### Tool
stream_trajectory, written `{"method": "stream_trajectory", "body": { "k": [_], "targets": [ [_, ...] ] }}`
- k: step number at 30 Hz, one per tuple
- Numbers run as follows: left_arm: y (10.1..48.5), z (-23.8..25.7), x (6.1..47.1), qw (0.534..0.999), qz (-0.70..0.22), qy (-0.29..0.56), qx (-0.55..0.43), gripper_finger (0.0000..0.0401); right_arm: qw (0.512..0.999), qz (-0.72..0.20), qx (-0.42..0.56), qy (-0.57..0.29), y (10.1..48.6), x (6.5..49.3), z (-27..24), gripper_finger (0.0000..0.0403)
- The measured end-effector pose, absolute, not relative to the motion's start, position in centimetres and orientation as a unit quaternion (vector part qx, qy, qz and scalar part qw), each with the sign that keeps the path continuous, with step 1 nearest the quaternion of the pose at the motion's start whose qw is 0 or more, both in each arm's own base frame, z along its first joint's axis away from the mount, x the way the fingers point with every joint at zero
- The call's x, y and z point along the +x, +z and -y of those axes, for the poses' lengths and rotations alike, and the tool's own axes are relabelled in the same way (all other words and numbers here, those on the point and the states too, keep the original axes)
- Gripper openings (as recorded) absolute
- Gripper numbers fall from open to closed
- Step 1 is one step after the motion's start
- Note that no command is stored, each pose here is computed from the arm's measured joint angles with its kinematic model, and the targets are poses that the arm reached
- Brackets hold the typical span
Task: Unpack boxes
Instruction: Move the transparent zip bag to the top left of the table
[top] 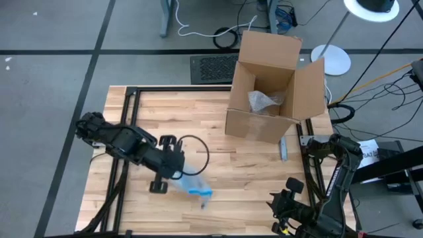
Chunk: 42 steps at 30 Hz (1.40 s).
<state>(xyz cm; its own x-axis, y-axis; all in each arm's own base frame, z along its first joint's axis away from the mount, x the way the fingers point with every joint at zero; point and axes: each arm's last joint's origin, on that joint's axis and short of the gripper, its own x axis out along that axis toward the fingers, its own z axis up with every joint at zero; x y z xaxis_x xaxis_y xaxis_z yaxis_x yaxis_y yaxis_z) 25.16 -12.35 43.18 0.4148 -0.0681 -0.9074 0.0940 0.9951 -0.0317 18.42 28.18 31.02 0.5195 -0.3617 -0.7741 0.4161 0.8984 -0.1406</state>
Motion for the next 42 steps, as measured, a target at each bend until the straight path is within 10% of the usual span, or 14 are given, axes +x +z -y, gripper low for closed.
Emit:
{"method": "stream_trajectory", "body": {
  "k": [18, 25, 42],
  "targets": [
    [43.3, 13.1, 25.9, 0.859, -0.508, -0.069, -0.007, 0.0246, 0.870, -0.435, 0.038, -0.228, 31.0, 18.8, -28.0, 0.0134],
    [41.4, 14.3, 26.8, 0.856, -0.516, -0.016, 0.024, 0.0253, 0.878, -0.423, 0.054, -0.217, 31.0, 19.1, -28.4, 0.0134],
    [23.3, 19.5, 27.4, 0.822, -0.564, -0.074, -0.008, 0.0173, 0.904, -0.394, 0.040, -0.161, 24.9, 24.5, -29.4, 0.0134]
  ]
}}
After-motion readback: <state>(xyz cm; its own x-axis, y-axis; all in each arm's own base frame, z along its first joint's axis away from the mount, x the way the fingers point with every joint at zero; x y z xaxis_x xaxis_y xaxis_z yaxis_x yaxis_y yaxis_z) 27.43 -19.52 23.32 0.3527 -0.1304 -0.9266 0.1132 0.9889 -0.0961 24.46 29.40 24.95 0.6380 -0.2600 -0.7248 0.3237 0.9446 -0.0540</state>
